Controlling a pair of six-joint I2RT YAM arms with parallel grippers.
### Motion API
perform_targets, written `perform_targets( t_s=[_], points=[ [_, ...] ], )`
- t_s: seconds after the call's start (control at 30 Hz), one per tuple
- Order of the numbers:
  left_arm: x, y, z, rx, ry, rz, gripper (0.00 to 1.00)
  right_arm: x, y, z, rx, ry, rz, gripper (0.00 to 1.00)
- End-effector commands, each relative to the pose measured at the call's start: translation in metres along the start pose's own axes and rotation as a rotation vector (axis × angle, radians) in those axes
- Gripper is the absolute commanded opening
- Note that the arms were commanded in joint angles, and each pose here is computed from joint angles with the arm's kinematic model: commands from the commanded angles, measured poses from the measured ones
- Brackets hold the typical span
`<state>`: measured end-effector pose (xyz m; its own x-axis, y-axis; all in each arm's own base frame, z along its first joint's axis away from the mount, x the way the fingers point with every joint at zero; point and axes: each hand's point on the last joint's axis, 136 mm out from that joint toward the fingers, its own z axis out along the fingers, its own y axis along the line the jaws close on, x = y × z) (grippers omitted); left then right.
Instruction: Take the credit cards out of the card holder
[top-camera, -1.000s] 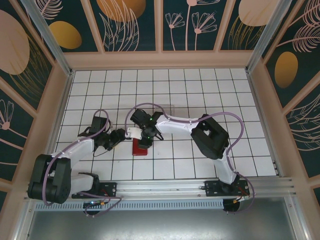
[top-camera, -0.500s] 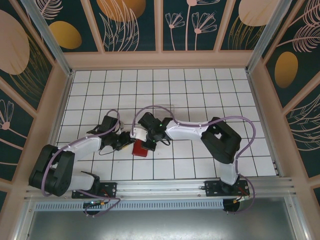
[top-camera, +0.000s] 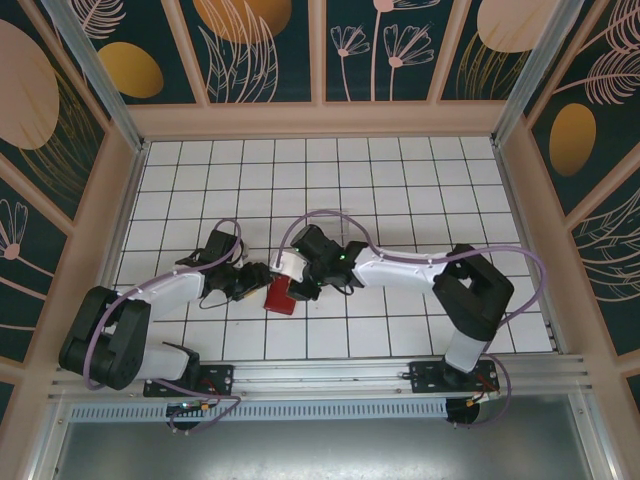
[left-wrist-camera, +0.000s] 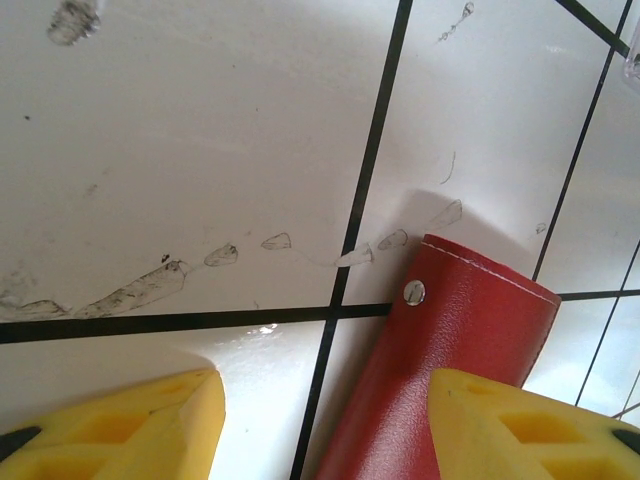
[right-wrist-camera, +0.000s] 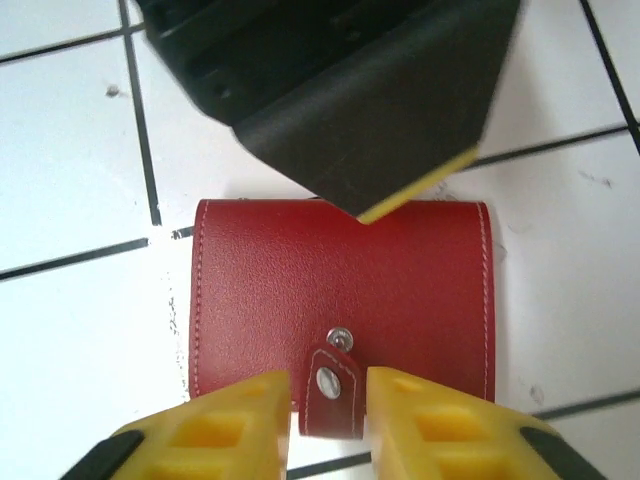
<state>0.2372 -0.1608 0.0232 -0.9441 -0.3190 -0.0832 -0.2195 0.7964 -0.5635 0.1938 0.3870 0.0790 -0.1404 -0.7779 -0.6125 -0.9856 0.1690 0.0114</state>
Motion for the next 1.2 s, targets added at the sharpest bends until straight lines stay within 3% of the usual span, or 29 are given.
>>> perform_targets(
  t_s=[0.0,0.1,0.3,0.43,0.57,0.67,0.97,1.17],
  points=[
    [-0.002,0.005,0.002,-0.044,-0.010,0.007,0.59,0.008,-0.009,-0.014,0.066,0.019,0.090,0.39],
    [-0.006,0.007,-0.001,-0.067,-0.036,0.005,0.59,0.006,-0.022,-0.019,0.137,0.023,0.250,0.50],
    [-0.015,0.013,-0.005,-0.124,-0.078,0.016,0.59,-0.003,-0.032,-0.017,0.198,-0.031,0.713,0.48],
    [-0.021,0.019,-0.008,-0.161,-0.111,0.014,0.59,0.010,-0.033,-0.002,0.253,0.086,1.035,0.45],
    [-0.024,0.029,-0.007,-0.208,-0.128,0.011,0.60,0.001,-0.023,0.006,0.252,0.069,1.104,0.54],
    [-0.023,0.033,-0.006,-0.226,-0.124,0.018,0.60,0.007,-0.028,0.009,0.326,0.122,1.120,0.60],
    [-0.020,0.034,-0.009,-0.228,-0.117,0.032,0.61,0.026,-0.018,0.018,0.365,0.212,1.146,0.59],
    [-0.021,0.028,-0.011,-0.208,-0.114,0.035,0.61,0.034,-0.014,0.012,0.375,0.212,1.166,0.52]
  ],
)
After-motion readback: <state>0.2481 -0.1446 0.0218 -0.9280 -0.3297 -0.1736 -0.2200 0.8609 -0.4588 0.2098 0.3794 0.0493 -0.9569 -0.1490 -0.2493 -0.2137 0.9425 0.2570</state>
